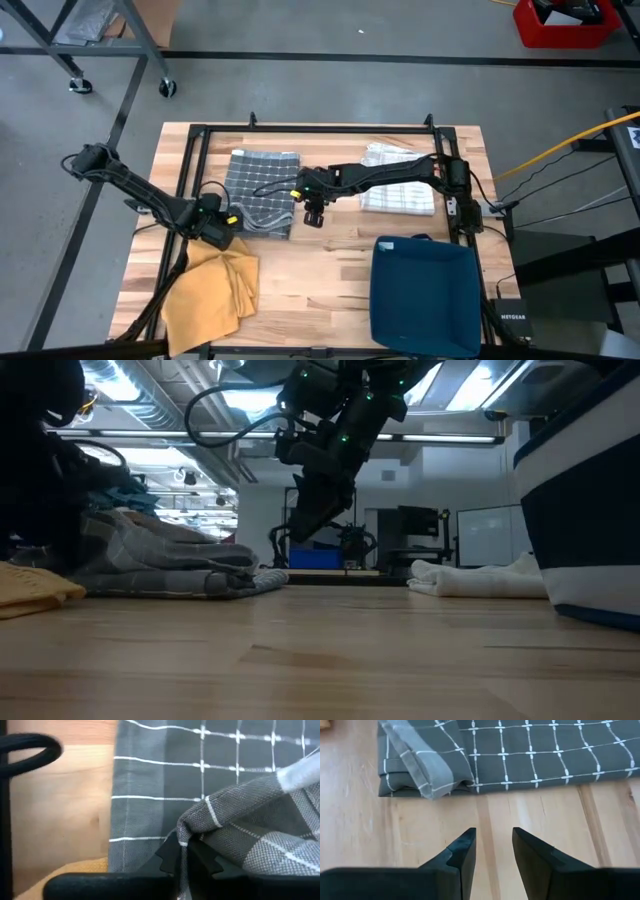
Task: Fold towel
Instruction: Fold the gray towel
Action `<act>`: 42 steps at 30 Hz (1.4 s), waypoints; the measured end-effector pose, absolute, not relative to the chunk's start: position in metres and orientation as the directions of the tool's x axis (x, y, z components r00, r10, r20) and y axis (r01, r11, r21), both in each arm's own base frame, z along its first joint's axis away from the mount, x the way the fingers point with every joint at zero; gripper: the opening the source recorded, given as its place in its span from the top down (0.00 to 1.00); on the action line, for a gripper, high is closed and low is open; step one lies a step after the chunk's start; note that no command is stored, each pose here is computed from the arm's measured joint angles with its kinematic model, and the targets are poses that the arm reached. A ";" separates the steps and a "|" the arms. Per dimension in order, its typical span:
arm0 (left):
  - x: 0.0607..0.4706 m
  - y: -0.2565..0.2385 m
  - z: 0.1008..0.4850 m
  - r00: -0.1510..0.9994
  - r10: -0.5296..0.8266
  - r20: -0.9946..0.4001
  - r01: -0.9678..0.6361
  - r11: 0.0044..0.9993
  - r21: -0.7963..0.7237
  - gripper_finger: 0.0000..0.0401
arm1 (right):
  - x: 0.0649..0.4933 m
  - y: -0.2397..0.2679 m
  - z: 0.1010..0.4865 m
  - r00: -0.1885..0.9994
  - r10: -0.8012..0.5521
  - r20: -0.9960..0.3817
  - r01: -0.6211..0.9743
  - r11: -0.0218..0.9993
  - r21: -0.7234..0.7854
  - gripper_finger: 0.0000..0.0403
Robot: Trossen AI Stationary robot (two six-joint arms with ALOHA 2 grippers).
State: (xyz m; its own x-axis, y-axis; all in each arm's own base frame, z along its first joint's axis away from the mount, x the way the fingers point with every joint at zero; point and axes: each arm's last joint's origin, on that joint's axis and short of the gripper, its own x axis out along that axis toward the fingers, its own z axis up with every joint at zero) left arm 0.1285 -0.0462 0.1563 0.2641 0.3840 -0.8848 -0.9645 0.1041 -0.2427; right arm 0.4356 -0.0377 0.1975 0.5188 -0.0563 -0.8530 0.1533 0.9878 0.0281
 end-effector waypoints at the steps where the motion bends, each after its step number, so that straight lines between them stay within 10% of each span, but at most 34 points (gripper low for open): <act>1: 0.130 -0.047 0.156 0.268 0.381 -0.885 -0.963 0.132 -0.235 0.94 | 0.436 -0.038 0.197 0.518 -0.060 -0.853 0.157 0.987 0.026 0.67; 11: 0.131 -0.046 0.147 0.188 0.430 -0.883 -0.964 -0.093 -0.251 0.64 | 0.436 -0.036 0.197 0.523 -0.003 -0.852 0.124 0.990 0.073 0.67; 21: 0.134 -0.031 0.147 0.170 0.607 -0.777 -0.920 -0.184 -0.346 0.71 | 0.436 -0.033 0.198 0.529 0.105 -0.842 0.065 0.984 0.164 0.67; 35: 0.131 -0.019 0.170 0.311 0.733 -0.605 -0.814 -0.123 -0.568 0.82 | 0.441 -0.026 0.202 0.565 0.283 -0.775 -0.136 0.959 0.250 0.67; 42: 0.135 -0.020 0.184 0.449 0.690 -0.568 -0.817 0.058 -0.574 0.83 | 0.456 -0.024 0.211 0.705 0.252 -0.663 -0.172 0.968 0.185 0.67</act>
